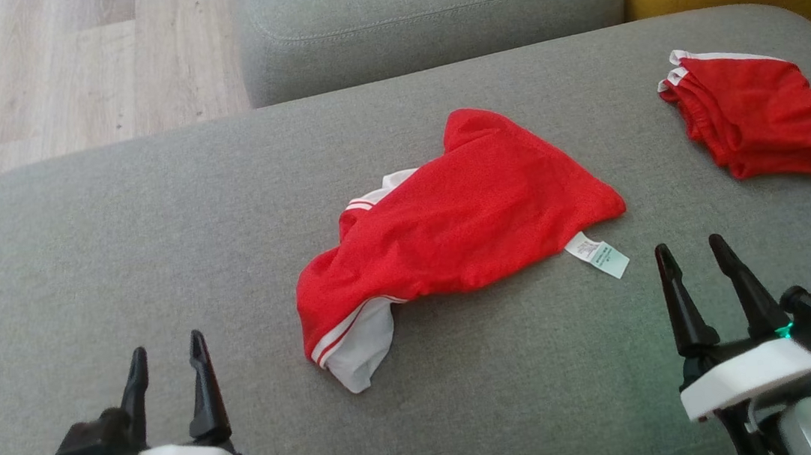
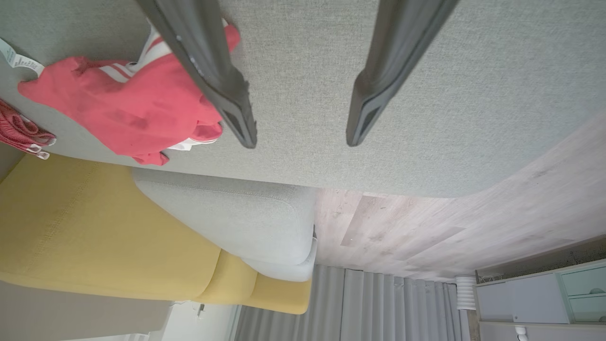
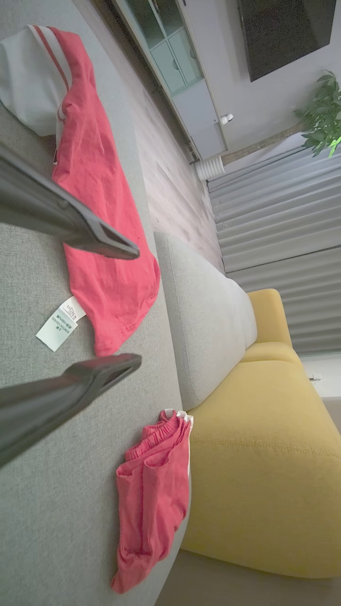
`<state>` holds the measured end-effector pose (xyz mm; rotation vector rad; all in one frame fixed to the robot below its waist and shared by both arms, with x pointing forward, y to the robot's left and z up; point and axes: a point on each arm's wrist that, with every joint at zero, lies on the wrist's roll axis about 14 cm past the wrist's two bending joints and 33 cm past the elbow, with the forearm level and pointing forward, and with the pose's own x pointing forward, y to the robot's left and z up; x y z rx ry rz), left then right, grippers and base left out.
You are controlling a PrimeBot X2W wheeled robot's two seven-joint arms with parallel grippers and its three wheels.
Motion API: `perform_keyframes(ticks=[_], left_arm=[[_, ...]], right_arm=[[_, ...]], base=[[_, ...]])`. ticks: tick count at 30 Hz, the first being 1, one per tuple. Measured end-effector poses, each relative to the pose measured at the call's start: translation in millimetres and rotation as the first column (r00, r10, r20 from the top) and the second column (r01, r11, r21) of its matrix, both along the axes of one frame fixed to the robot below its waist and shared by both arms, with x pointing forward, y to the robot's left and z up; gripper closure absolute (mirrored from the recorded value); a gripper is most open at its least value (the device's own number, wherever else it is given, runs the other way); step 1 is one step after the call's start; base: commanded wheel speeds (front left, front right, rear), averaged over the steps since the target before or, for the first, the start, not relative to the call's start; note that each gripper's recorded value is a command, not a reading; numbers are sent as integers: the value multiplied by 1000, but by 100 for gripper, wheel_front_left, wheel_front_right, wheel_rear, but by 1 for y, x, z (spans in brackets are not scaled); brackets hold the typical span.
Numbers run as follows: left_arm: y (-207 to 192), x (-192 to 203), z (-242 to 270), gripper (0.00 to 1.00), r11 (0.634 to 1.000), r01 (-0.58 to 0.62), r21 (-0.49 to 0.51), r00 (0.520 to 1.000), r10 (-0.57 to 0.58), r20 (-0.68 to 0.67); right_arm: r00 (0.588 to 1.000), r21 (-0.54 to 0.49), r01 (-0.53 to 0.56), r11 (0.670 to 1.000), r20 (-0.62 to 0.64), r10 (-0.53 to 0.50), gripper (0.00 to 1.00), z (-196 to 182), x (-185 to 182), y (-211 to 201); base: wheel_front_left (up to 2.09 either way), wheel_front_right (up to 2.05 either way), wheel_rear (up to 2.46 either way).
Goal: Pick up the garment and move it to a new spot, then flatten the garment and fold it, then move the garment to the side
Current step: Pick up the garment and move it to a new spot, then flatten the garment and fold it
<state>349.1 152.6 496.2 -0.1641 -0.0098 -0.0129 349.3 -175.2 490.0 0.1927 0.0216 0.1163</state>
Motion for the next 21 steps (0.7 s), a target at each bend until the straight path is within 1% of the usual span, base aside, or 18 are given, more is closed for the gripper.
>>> perform_keyframes(ticks=[13, 21], left_arm=[[3, 2, 3, 0, 1000, 0, -4, 1000, 0, 20], [2, -1, 2, 0, 1000, -3, -15, 1000, 3, 21]], right_arm=[[1000, -8, 14, 1000, 11, -14, 0, 5, 3, -5], [1000, -23, -15, 1000, -27, 15, 0, 0, 11, 2]], base=[[0, 0, 0], [0, 0, 0]])
